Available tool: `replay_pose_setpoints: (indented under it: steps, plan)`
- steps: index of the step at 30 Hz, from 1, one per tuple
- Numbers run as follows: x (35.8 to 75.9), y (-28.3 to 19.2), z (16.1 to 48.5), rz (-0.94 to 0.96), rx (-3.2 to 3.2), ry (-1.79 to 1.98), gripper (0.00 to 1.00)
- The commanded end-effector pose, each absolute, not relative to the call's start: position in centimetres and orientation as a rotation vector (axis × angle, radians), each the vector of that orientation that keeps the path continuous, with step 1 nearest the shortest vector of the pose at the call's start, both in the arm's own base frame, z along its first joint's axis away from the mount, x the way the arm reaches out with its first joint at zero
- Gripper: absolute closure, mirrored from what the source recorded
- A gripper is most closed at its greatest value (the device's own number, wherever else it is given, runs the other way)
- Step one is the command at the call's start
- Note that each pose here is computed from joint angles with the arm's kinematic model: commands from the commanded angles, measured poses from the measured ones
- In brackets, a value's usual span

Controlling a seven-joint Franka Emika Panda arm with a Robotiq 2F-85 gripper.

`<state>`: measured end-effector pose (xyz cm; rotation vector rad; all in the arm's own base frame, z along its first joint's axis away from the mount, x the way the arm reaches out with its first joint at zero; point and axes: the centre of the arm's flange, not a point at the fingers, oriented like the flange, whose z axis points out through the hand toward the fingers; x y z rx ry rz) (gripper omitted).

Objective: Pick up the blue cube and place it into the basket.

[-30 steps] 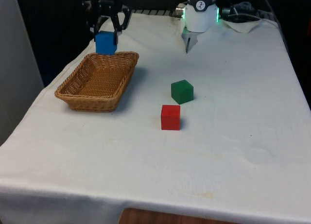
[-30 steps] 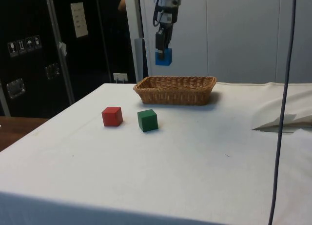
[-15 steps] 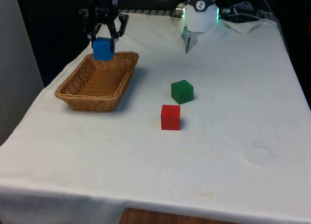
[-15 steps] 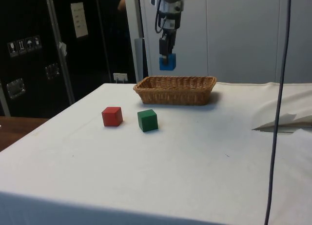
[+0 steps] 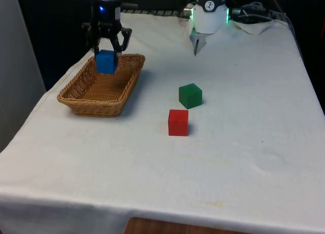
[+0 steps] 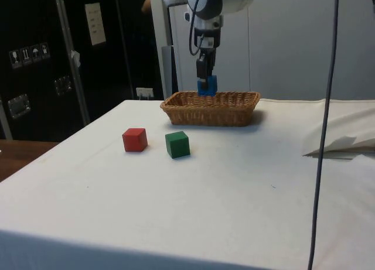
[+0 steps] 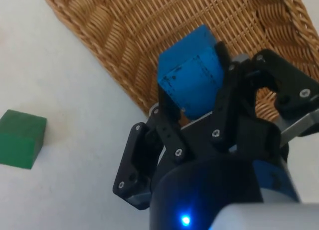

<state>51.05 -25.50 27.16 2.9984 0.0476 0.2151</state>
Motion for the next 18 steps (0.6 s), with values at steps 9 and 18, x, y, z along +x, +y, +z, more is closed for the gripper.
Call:
replay_pose_setpoints:
  steps: [9, 18]
  plan:
    - [51.2, -26.3, 24.3, 0.183, 3.000, 0.048, 1.00]
    - [51.4, -27.4, 21.8, 0.144, 2.992, 0.043, 1.00]
